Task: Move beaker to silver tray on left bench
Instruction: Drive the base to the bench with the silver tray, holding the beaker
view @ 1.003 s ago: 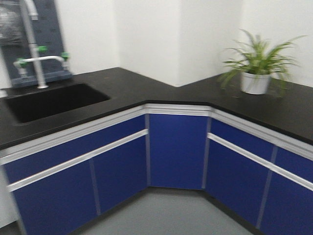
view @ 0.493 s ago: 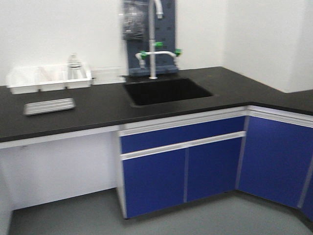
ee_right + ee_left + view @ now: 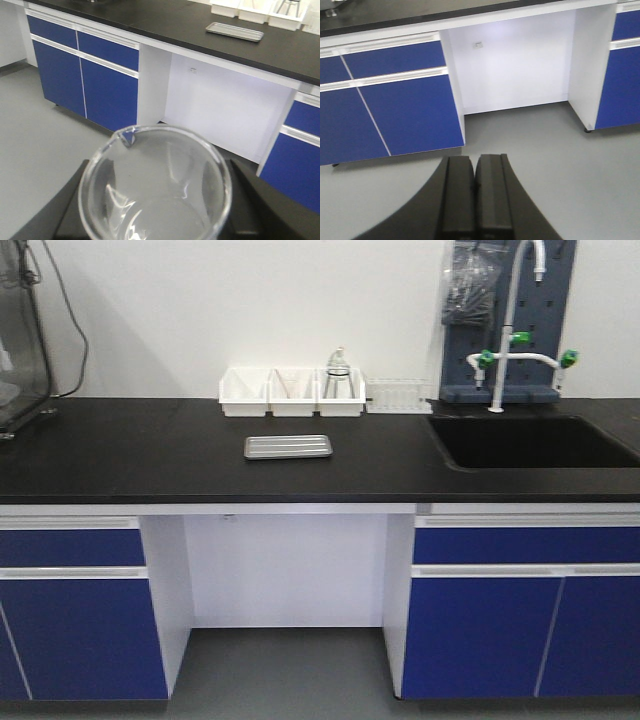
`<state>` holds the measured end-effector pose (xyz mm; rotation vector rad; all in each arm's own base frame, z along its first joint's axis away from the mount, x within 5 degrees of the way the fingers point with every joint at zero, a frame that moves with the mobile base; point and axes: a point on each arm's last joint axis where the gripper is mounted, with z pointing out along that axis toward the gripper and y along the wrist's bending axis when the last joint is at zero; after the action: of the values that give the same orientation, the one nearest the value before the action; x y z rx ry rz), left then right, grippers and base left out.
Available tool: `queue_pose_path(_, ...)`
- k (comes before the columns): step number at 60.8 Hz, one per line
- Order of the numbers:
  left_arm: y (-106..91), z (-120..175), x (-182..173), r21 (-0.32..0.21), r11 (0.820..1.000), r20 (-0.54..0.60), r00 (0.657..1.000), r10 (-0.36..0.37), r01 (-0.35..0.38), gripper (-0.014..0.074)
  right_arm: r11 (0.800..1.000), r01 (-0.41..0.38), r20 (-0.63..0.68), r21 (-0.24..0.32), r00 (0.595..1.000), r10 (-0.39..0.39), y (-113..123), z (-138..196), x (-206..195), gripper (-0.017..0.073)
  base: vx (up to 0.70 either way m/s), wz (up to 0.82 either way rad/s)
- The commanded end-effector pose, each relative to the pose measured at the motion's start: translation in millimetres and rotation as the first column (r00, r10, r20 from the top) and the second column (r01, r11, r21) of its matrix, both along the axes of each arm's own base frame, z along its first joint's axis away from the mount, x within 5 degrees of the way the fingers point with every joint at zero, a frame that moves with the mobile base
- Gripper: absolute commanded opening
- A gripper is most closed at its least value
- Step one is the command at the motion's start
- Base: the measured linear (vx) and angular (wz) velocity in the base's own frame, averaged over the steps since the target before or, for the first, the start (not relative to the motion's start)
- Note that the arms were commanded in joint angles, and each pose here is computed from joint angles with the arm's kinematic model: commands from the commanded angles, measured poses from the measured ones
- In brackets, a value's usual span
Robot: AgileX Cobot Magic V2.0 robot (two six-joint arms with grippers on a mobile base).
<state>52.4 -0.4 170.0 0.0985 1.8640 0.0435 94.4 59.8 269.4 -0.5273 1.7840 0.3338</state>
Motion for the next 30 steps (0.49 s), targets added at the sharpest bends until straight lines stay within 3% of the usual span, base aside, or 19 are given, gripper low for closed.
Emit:
queue_pose_path(1,-0.9,0.2,1.7,-0.007,1.0,0.062,0.998,-0.011,0.011,0.0001,0.999,-0.038,0.073,0.031,0.997,0.036,3.5,15.2,0.0,-0.0011,0.13,0.28)
queue_pose_path(16,-0.9,0.2,1.7,-0.007,1.0,0.062,0.998,-0.011,0.011,0.0001,0.999,-0.038,0.073,0.031,0.997,0.036,3.5,15.2,0.0,-0.0011,0.17,0.18)
queue_pose_path(30,-0.9,0.2,1.7,-0.007,1.0,0.062,0.998,-0.011,0.011,0.0001,0.999,-0.038,0.073,0.031,0.997,0.036,3.5,15.2,0.0,-0.0011,0.26,-0.03)
